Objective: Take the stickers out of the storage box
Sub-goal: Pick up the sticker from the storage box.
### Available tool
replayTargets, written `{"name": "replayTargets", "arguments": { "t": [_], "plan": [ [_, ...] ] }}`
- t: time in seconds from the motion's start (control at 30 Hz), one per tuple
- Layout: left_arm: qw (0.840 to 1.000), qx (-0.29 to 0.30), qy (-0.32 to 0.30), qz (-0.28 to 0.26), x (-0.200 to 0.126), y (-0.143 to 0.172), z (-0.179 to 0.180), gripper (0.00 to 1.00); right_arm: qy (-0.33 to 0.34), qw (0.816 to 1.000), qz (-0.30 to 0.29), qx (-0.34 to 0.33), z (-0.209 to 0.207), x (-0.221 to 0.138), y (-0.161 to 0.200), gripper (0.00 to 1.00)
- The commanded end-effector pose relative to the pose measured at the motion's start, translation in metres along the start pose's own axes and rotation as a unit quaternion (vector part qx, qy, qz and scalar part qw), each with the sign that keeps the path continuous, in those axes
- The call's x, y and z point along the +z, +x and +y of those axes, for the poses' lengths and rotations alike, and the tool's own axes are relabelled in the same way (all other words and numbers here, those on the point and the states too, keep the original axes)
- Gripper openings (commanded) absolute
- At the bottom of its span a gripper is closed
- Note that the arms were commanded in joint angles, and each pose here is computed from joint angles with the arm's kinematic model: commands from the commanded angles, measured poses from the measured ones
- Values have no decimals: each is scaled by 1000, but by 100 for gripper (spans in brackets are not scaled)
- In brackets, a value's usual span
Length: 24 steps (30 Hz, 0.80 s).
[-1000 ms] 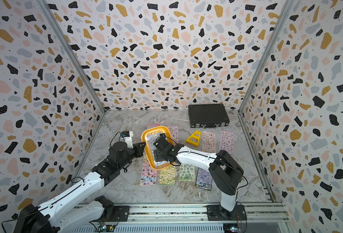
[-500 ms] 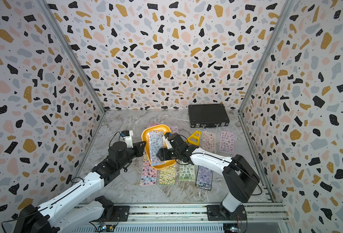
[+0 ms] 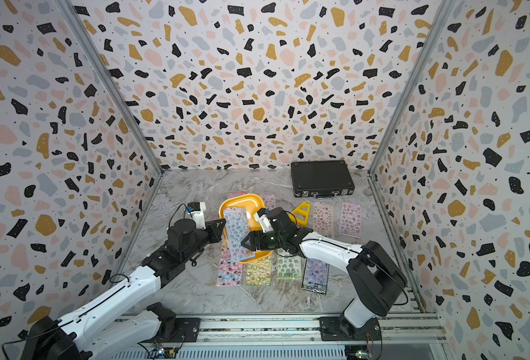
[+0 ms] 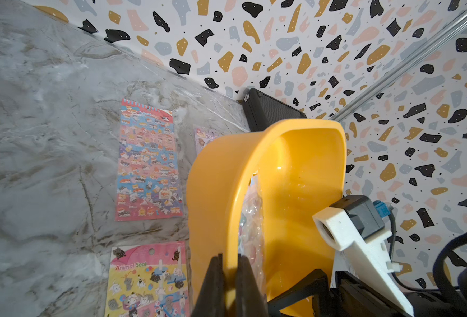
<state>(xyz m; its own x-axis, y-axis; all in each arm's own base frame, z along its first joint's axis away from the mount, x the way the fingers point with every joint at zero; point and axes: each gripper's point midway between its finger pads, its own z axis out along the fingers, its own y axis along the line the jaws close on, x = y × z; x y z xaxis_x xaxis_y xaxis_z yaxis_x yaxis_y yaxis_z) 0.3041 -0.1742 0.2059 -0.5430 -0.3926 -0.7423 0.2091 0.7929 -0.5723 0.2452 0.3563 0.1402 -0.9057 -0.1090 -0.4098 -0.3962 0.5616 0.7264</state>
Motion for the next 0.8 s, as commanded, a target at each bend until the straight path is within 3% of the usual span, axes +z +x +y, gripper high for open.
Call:
{"name": "replayTargets", "arguments": {
  "t": [0.0,0.3,0.43,0.77],
  "plan": [
    [998,-7,51,-43,-7,-25,-26,0,48,999,-18,8,-18,-12,-1,71],
    [996,-9,75,-42,-8,-24,-34,0,133,989,-59,-19,-46,-16,-12,73],
    [996,-9,82,-42,-8,-25,-36,0,135,990,-36,-18,-47,-12,-6,73],
    [999,-11,27,-43,-6,-24,-17,0,49,999,-12,0,-13,-20,3,51]
  ]
}}
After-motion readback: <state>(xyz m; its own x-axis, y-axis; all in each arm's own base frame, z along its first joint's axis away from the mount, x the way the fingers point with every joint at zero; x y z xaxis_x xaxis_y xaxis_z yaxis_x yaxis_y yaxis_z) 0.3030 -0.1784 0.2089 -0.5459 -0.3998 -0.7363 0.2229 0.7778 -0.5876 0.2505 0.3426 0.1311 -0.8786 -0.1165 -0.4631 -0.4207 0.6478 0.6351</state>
